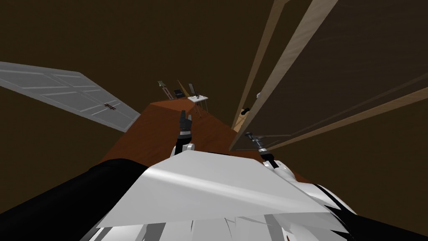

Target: Pull the door open

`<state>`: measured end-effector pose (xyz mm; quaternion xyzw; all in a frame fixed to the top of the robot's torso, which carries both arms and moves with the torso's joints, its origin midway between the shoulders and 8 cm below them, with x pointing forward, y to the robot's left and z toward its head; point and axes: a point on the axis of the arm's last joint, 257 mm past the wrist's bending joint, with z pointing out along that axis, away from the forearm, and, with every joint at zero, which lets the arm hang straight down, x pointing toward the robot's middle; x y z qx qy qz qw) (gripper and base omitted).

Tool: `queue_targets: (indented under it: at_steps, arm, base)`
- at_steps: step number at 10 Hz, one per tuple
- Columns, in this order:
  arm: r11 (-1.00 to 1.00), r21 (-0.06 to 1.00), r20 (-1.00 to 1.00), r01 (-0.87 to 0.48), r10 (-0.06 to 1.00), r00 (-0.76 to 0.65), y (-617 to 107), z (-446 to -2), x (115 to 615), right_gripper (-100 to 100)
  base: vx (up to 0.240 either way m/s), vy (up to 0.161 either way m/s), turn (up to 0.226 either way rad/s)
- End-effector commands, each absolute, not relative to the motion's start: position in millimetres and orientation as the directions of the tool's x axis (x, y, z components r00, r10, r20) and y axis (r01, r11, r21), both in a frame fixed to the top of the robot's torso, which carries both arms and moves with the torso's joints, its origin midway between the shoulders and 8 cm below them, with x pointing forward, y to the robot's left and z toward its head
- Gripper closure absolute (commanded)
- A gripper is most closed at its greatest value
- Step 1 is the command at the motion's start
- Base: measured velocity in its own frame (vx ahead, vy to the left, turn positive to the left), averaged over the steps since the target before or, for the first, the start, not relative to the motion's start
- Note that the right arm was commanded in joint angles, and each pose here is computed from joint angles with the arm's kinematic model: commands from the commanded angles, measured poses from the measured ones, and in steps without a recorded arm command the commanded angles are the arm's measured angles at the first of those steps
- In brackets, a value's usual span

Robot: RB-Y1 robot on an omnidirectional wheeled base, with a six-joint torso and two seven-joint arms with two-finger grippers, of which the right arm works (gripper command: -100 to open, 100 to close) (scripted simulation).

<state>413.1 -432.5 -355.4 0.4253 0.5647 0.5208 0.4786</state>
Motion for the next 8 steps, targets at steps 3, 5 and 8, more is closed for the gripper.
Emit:
queue_targets:
  at_steps: [3,5,8]
  arm:
    - [0.098,0.995,-0.099,-0.018,0.975,-0.199,-436,-356,397,100]
    - [0.099,0.995,-0.101,-0.02,0.973,-0.208,-438,-356,390,100]
    - [0.096,0.995,-0.097,-0.019,0.972,-0.216,-438,-357,387,100]
  base:
    - [-0.186,-0.109,0.138]
    - [-0.182,-0.104,0.192]
    - [-0.144,-0.064,0.083]
